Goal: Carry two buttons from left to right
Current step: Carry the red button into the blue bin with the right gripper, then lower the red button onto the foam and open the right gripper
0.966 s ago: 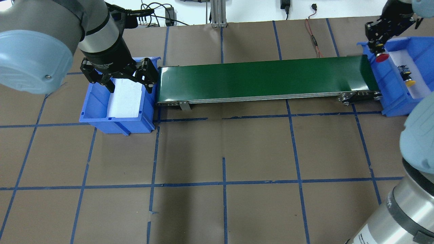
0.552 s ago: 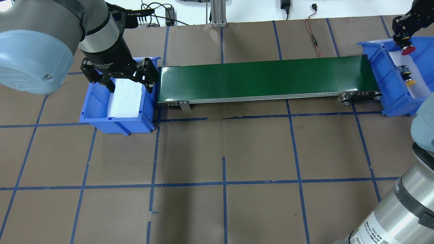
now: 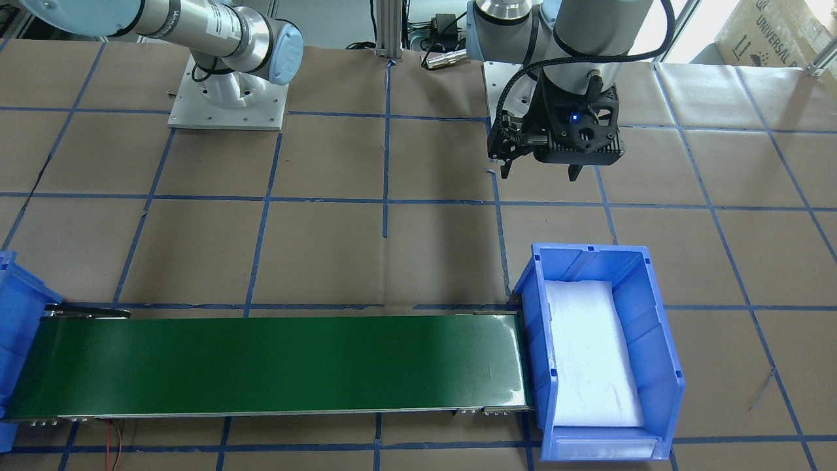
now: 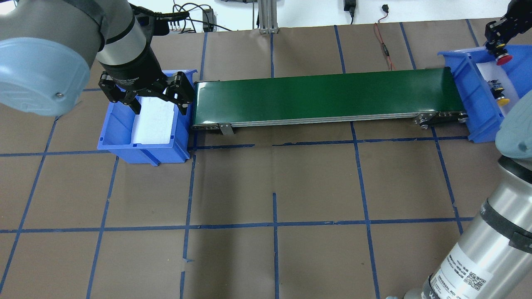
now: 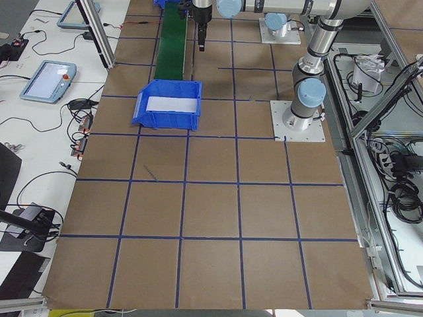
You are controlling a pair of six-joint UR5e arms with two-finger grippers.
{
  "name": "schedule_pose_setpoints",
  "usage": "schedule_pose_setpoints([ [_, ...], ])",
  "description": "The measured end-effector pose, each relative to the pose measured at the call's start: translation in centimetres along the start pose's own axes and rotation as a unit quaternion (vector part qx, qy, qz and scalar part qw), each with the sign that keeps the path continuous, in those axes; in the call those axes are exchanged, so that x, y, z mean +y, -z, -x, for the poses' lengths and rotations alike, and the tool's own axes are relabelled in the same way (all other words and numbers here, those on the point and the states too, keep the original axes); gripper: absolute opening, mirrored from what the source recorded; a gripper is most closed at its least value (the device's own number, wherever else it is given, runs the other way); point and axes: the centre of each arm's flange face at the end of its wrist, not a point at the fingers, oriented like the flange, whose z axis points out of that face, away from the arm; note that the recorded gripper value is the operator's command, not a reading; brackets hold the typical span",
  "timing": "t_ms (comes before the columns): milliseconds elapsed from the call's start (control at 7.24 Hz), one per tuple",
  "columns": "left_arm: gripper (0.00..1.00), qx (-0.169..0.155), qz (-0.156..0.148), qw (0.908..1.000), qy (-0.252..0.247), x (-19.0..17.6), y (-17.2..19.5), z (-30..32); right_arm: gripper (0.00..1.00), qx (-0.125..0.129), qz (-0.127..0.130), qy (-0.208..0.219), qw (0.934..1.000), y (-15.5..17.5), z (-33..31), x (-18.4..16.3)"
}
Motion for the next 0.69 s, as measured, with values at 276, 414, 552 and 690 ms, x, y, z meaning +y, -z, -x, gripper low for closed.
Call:
schedule_pose_setpoints([
  [276, 1.00, 0.000, 0.000, 1.0000, 0.000, 0.0, 0.0, 0.0, 0.11, -0.011, 0.017, -0.004, 0.9998, -2.7, -0.6, 0.3],
  [414, 1.00, 0.001, 0.000, 1.0000, 0.000, 0.0, 0.0, 0.0, 0.11, -0.013, 0.021, -0.005, 0.9997, -3.5, -0.8, 0.4],
  [552, 1.00, 0.001, 0.000, 1.0000, 0.000, 0.0, 0.0, 0.0, 0.11, -0.012, 0.025, -0.006, 0.9996, -4.0, -1.0, 0.4],
  [690, 1.00, 0.001, 0.001, 1.0000, 0.000, 0.0, 0.0, 0.0, 0.11, -0.009, 0.028, -0.007, 0.9995, -4.5, -1.2, 0.4],
])
